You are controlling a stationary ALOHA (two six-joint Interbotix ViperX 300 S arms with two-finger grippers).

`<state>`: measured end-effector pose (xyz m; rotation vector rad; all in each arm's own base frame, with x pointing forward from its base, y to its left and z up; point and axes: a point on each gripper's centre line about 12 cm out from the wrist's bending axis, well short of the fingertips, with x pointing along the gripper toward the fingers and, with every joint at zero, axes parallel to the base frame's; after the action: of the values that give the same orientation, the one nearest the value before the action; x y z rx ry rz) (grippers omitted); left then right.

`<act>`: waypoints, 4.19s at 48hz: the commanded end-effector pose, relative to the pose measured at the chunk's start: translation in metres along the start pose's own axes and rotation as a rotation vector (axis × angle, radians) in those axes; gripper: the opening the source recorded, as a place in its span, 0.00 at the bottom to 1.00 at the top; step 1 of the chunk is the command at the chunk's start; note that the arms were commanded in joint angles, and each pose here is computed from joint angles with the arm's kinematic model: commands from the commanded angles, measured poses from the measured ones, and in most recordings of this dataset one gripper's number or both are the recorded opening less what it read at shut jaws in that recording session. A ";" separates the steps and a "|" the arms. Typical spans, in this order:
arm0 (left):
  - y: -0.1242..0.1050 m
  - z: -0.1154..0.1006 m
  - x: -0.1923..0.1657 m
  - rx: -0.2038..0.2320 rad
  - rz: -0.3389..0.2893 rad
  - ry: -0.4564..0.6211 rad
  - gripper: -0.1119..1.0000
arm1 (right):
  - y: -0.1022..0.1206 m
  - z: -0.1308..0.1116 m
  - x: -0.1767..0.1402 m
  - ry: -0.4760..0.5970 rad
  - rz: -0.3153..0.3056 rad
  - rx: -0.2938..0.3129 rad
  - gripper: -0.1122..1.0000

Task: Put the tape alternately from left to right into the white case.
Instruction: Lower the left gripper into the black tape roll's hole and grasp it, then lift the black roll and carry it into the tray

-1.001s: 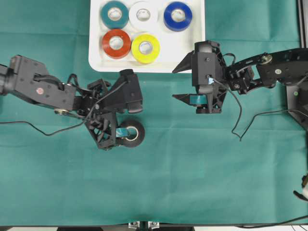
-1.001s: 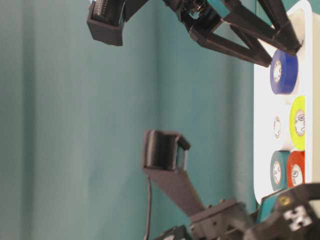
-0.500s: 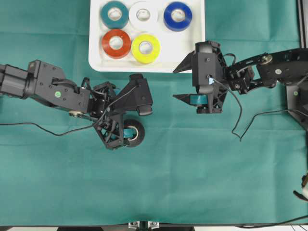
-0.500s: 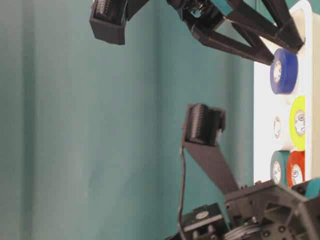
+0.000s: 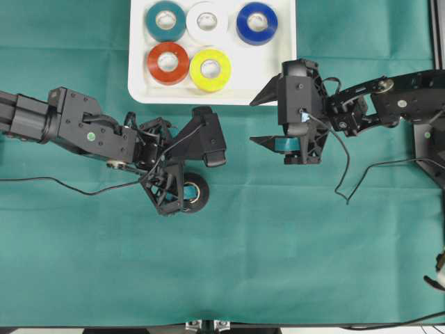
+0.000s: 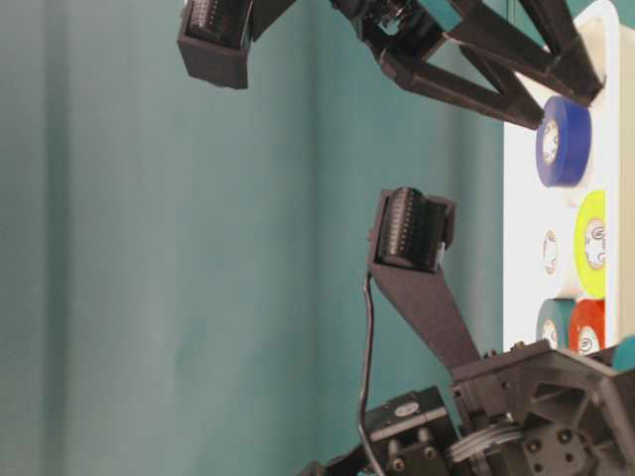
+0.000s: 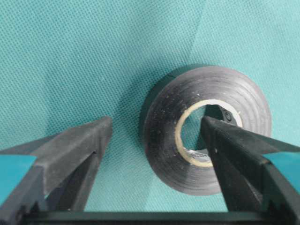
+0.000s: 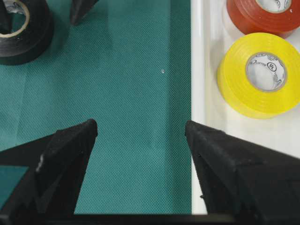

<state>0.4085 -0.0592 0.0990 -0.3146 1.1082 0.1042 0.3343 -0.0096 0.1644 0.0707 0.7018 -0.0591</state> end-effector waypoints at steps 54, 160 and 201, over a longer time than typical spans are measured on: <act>-0.009 0.015 -0.033 0.026 -0.026 -0.056 0.07 | 0.002 0.005 -0.002 -0.017 0.008 -0.002 0.84; 0.153 0.119 -0.083 0.179 0.196 -0.226 0.07 | 0.002 0.002 -0.002 -0.012 0.010 0.002 0.84; 0.142 0.168 -0.056 0.335 0.202 -0.290 0.07 | 0.002 0.004 -0.002 -0.015 0.009 -0.002 0.84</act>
<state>0.4870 0.1305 0.1674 0.0952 0.9097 0.1327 0.3322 -0.0090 0.1620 0.0701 0.7095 -0.0578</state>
